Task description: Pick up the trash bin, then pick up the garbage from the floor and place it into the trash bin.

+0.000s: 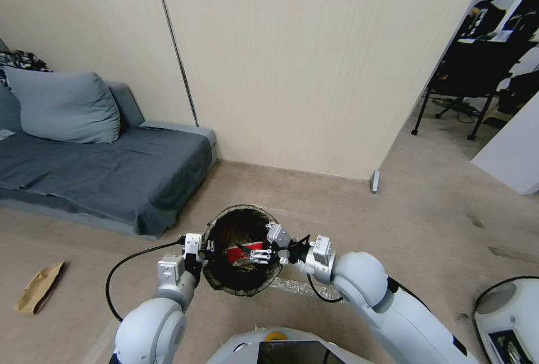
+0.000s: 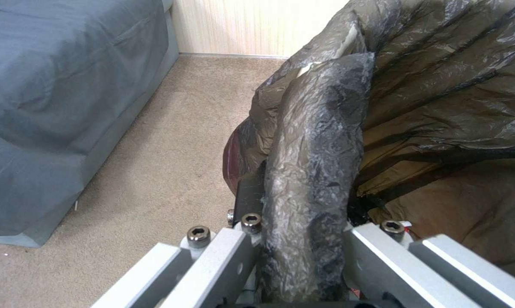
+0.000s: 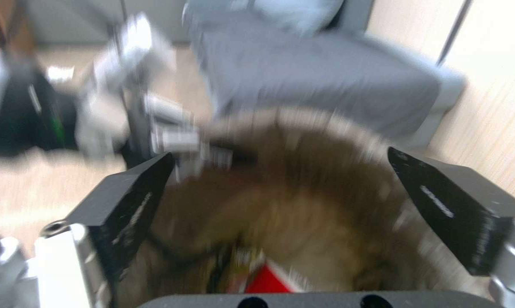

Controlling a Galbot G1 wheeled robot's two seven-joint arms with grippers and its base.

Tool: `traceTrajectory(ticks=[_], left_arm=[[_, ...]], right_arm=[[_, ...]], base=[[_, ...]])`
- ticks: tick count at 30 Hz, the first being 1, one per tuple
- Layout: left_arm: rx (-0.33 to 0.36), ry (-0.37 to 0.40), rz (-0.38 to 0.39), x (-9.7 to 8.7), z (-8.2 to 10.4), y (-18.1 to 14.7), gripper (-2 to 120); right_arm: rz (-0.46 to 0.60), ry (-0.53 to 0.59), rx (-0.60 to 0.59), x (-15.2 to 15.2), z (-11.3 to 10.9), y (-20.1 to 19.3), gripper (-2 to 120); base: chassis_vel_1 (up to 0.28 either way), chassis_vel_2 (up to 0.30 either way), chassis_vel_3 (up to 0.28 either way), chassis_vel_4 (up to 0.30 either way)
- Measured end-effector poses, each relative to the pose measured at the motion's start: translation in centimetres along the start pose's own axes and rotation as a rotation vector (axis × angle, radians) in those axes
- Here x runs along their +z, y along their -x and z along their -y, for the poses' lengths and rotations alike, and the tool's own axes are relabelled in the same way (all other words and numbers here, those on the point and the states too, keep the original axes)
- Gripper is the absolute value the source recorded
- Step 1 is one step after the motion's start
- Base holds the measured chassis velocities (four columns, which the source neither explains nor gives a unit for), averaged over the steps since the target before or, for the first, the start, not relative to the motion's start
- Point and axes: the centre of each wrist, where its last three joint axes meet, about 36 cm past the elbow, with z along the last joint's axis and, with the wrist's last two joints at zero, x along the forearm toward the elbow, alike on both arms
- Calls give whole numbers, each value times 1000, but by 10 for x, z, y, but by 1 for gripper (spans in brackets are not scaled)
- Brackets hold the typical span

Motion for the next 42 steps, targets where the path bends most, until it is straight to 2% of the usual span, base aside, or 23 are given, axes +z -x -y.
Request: traceTrajectory(ticks=[8, 11, 12, 16, 17, 20, 21, 24, 25, 29, 34, 38, 42], left_arm=[[2, -1, -7, 1, 0, 1, 1], [5, 2, -10, 1, -1, 1, 1], [5, 2, -10, 1, -1, 1, 1], [8, 1, -11, 1, -1, 1, 1], [8, 1, -11, 1, -1, 1, 1], [6, 3, -11, 0, -3, 0, 1], [6, 3, -11, 0, -3, 0, 1], [7, 5, -8, -1, -6, 0, 1], [7, 5, -8, -1, -6, 0, 1], [4, 5, -9, -1, -7, -1, 1], [4, 1, -9, -1, -7, 0, 1], [-5, -1, -11, 1, -9, 2, 1], [-8, 0, -13, 2, -10, 3, 1]], right_arm=[[133, 33, 144, -32, -7, -22, 100], [192, 23, 320, -30, -7, -32, 100], [192, 23, 320, -30, -7, -32, 100], [238, -9, 611, -4, -2, -27, 100], [238, -9, 611, -4, -2, -27, 100], [264, -63, 749, 33, 2, -18, 100], [264, -63, 749, 33, 2, -18, 100], [262, -119, 849, 72, 4, -21, 100], [262, -119, 849, 72, 4, -21, 100], [242, -129, 950, 110, 3, -35, 100], [210, -141, 1025, 137, 0, -51, 100], [177, -133, 1076, 159, -8, -68, 100], [144, -100, 1130, 179, -28, -92, 100]], base=[[0, 0, 0, 0], [0, 0, 0, 0], [0, 0, 0, 0], [0, 0, 0, 0], [0, 0, 0, 0], [0, 0, 0, 0], [0, 0, 0, 0], [0, 0, 0, 0], [0, 0, 0, 0], [0, 0, 0, 0], [0, 0, 0, 0], [0, 0, 0, 0], [0, 0, 0, 0]])
